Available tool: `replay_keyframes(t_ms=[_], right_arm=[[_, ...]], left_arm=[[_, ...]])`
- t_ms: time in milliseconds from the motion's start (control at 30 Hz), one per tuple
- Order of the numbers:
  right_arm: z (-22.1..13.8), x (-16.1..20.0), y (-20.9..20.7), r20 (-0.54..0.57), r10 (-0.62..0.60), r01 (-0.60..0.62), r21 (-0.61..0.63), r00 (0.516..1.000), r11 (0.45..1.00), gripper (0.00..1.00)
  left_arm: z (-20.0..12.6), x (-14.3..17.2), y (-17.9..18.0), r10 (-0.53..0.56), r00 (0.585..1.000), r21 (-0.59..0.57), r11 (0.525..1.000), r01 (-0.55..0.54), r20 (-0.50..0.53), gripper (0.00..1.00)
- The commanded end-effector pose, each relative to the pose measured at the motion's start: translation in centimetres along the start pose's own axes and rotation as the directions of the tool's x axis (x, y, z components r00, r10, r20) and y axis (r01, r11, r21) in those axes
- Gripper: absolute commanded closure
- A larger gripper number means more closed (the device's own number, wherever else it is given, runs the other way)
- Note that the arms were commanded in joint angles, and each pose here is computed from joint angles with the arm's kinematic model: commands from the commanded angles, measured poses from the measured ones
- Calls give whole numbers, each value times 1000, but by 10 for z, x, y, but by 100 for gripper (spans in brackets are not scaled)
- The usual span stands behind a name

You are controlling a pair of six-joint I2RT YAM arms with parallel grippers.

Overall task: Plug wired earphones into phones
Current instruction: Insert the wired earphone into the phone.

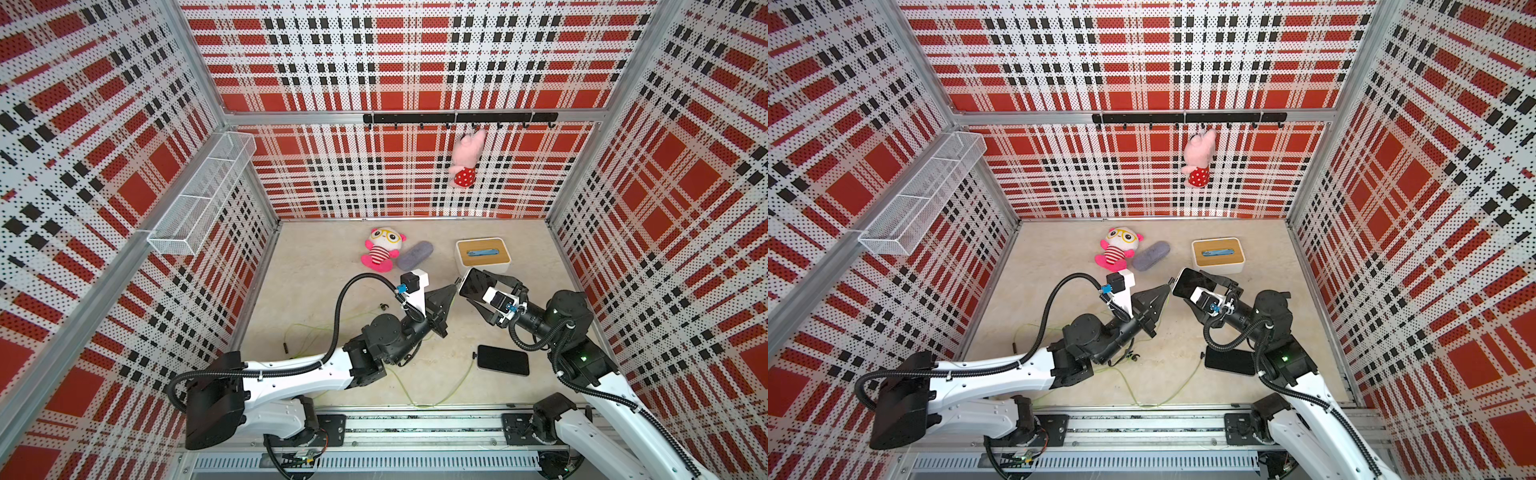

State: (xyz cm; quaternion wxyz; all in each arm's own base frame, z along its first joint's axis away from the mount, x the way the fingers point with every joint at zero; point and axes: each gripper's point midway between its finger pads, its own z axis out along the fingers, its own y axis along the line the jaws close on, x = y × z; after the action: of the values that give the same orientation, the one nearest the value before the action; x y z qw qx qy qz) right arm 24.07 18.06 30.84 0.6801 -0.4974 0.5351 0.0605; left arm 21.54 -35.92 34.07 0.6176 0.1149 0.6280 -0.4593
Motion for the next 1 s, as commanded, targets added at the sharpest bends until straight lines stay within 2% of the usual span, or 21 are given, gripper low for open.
replay_keyframes(t_ms=[0,167,400,967], right_arm=[[-3,-22,-11,56,-46,44,33,997,998,61],[-3,-17,-11,38,-37,35,38,999,999,61],[-1,-16,-10,36,-32,31,31,999,999,61],[-2,-21,-11,50,-42,40,30,998,999,61]], left_arm=[[0,-15,-6,-3,999,0,1000,3,41,100],[-8,-27,-3,-20,996,-3,1000,20,90,100],[-4,-22,-11,-19,997,26,999,18,71,100],[1,-12,-9,-12,999,14,1000,11,49,100]])
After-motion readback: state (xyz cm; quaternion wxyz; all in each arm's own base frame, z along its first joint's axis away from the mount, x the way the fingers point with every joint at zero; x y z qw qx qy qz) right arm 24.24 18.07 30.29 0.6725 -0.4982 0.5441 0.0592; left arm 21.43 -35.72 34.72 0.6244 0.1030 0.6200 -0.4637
